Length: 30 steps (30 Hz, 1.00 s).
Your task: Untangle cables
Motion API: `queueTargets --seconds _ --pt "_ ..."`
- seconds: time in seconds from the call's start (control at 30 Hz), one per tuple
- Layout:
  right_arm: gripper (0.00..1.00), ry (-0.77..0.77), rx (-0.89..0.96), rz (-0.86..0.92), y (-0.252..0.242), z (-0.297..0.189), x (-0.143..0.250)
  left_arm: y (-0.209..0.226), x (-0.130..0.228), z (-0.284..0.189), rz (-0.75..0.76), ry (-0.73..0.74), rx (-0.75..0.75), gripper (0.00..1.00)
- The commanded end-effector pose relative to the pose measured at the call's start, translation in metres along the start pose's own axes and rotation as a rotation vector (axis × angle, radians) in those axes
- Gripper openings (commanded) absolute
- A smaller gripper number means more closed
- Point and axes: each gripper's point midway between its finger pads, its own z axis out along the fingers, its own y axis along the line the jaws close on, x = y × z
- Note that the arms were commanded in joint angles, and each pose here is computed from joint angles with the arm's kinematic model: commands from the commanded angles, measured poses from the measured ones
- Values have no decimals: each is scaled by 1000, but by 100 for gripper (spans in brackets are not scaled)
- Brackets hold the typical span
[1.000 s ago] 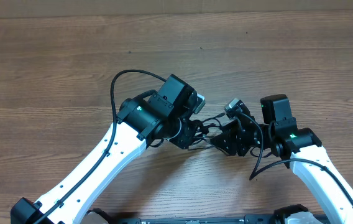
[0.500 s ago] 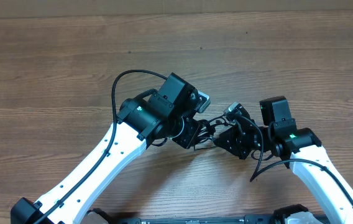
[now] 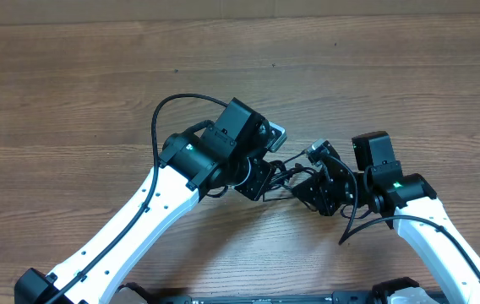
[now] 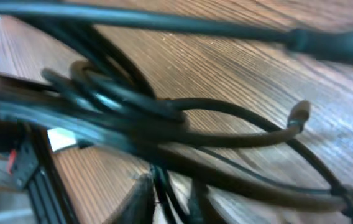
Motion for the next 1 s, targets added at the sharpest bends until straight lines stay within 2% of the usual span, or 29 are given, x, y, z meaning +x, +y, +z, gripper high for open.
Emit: queueTargets --seconds 0.0,0.13,0.27,0.43,0.63,0.8,0.97 --pt "34 -14 11 -1 -1 -2 -7 -5 -3 -2 -21 -8 30 4" --pt "35 -14 11 -5 -1 -2 -7 -8 -6 -2 -59 -17 50 4" --pt "33 -14 11 -5 -1 -2 -7 -26 -12 -4 -43 -36 150 4" --pt "18 -14 11 -5 -1 -2 -7 -39 -20 -7 -23 -64 226 4" --pt "4 -14 11 -4 -1 -2 -7 -35 -20 -6 -24 -68 202 4" --pt "4 -14 11 0 -1 -2 -7 -7 -14 -2 -56 -52 45 4" --pt "4 -14 11 22 -1 -2 -7 35 -1 -5 -201 -31 -199 4"
